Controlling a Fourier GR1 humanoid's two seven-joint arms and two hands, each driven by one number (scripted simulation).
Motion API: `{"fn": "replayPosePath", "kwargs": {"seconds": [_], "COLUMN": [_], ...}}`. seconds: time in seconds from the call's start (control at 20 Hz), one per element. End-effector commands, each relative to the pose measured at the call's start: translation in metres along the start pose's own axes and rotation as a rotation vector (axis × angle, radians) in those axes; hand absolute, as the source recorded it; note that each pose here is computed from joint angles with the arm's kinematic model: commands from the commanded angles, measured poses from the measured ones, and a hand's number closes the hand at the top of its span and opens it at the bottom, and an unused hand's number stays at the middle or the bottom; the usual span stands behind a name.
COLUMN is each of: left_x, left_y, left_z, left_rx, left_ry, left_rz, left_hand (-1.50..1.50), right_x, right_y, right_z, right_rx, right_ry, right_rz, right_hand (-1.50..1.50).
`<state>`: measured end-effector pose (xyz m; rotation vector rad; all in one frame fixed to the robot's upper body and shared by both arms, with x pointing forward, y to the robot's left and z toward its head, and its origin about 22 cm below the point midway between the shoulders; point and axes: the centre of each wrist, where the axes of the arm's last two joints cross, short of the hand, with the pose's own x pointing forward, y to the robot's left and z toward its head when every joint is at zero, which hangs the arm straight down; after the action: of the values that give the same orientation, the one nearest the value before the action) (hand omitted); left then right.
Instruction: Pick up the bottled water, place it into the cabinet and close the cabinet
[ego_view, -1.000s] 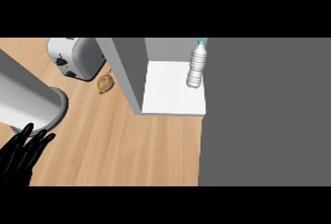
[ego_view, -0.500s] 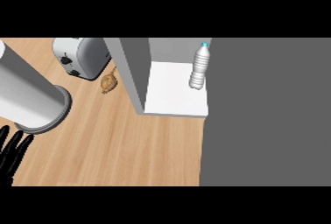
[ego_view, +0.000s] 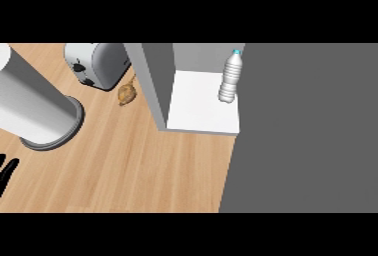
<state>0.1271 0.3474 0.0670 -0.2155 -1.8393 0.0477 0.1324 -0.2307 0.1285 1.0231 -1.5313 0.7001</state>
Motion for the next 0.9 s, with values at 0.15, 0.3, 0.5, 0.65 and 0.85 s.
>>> {"fn": "replayPosePath", "kwargs": {"seconds": [0.15,0.3,0.5,0.65,0.85], "left_x": [0.008,0.013,0.013,0.020,0.023], "left_y": [0.012,0.017,0.023,0.031,0.041], "left_z": [0.005,0.003,0.009,0.010,0.011], "left_rx": [-0.014,-0.020,-0.019,-0.032,-0.053], "left_ry": [-0.014,-0.021,-0.010,-0.015,-0.027], "left_rz": [0.010,0.009,0.002,-0.005,-0.002], "left_hand": [-1.50,-1.50,-1.50,-1.50,-1.50], "right_x": [0.033,0.033,0.032,0.029,0.032], "right_y": [0.026,0.024,0.022,0.019,0.033], "right_z": [-0.035,-0.054,-0.083,-0.106,-0.154], "right_rx": [0.010,0.025,0.003,-0.045,0.028], "right_ry": [-0.012,-0.011,-0.065,-0.052,0.004], "right_rz": [0.159,0.153,0.104,0.069,0.060], "right_hand": [1.50,1.50,1.50,1.50,1.50]}}
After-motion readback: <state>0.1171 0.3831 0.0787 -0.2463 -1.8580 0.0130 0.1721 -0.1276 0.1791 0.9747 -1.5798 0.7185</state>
